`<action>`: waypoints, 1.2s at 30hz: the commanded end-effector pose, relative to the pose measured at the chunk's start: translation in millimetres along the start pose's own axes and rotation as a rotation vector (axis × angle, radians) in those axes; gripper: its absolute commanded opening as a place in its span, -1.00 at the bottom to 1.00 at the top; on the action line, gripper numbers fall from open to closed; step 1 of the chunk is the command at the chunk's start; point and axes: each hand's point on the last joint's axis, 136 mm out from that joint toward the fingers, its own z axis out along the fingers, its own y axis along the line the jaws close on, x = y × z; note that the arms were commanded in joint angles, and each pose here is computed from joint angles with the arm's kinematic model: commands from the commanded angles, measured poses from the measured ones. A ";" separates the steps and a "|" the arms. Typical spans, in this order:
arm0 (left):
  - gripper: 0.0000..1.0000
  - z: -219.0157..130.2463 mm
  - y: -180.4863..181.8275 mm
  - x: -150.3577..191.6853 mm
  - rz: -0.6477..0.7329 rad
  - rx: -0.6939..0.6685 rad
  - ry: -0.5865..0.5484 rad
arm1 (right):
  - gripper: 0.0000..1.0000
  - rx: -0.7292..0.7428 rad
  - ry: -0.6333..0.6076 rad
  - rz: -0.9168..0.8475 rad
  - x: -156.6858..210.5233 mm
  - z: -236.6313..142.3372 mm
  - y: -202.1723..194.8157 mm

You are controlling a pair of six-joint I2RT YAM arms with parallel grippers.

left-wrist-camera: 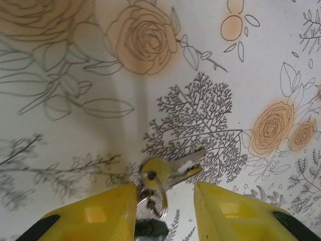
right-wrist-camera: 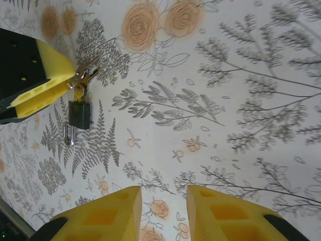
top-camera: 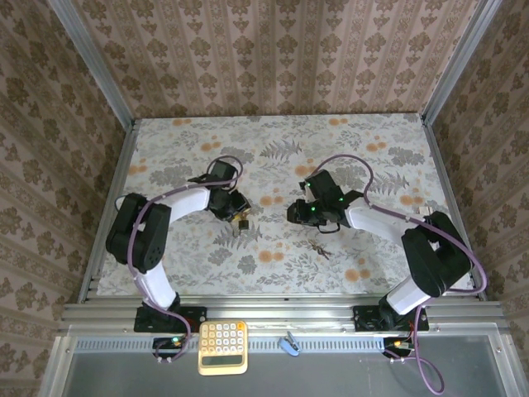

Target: Unlock with the key

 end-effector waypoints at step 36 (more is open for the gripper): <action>-0.04 -83.9 -73.9 108.8 0.607 0.394 -0.028 | -0.35 0.301 -0.053 0.045 44.8 -80.3 -75.3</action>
